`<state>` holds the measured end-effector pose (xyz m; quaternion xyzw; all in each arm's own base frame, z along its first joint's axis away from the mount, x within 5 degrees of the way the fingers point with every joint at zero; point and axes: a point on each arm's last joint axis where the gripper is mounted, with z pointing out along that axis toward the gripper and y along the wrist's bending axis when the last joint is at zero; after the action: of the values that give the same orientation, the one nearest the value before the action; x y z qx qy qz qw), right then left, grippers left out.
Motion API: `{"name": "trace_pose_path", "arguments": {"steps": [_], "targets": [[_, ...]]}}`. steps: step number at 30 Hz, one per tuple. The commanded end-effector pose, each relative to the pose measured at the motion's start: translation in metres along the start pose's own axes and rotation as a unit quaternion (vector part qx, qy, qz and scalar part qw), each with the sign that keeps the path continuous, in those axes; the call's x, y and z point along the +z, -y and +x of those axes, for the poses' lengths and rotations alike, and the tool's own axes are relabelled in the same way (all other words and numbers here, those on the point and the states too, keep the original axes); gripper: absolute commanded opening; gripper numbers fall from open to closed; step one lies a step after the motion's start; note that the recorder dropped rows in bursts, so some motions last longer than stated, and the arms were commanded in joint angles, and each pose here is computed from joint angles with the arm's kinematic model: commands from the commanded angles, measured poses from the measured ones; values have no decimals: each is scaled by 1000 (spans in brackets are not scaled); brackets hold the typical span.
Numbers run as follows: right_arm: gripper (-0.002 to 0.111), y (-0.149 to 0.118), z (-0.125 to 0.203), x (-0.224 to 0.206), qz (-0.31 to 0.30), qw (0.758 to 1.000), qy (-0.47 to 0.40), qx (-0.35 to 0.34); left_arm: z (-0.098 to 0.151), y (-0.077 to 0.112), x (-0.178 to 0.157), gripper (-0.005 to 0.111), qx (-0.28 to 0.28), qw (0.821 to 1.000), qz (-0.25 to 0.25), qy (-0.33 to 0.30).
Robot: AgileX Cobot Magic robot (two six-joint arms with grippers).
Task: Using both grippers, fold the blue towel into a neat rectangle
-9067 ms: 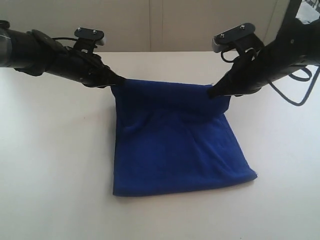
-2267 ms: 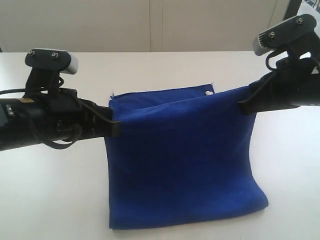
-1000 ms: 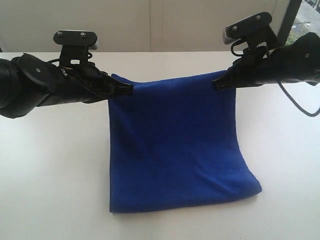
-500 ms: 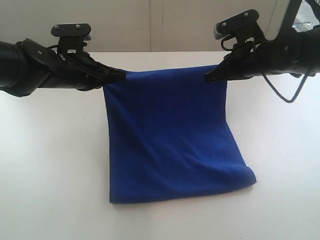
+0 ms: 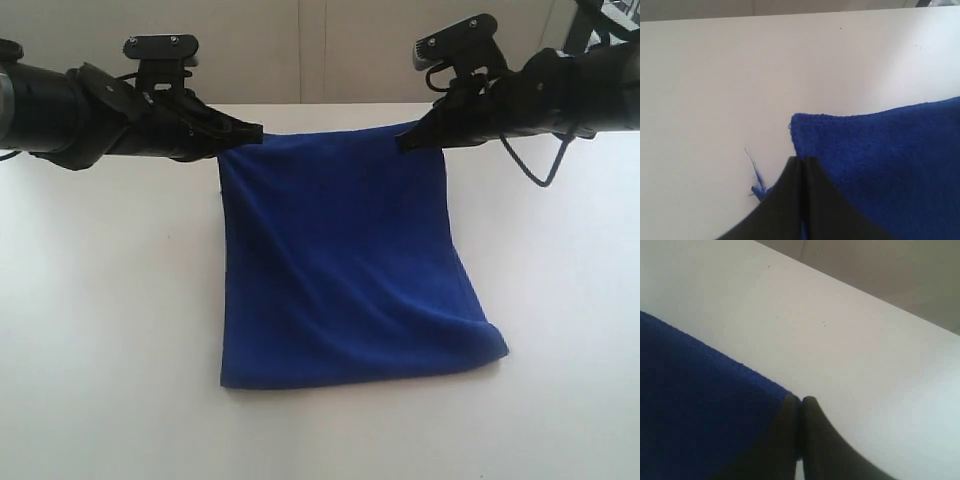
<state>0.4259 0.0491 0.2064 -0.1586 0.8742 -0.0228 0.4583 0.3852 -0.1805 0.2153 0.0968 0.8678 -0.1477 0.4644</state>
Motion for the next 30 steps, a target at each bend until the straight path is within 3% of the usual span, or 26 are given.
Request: {"name": "trace_pose_path", "arguments": {"steps": [1, 9, 21, 30], "targets": [[0, 2, -2, 11, 4, 1000, 5, 2, -2, -9, 13, 0, -9, 1000, -8, 0], [0, 1, 8, 38, 2, 1000, -9, 0, 5, -34, 42, 0, -29, 999, -19, -26], [0, 1, 13, 54, 14, 1000, 4, -1, 24, -39, 62, 0, -41, 998, -27, -49], [0, 6, 4, 44, 18, 1000, 14, -3, 5, -30, 62, 0, -41, 998, 3, -41]]}}
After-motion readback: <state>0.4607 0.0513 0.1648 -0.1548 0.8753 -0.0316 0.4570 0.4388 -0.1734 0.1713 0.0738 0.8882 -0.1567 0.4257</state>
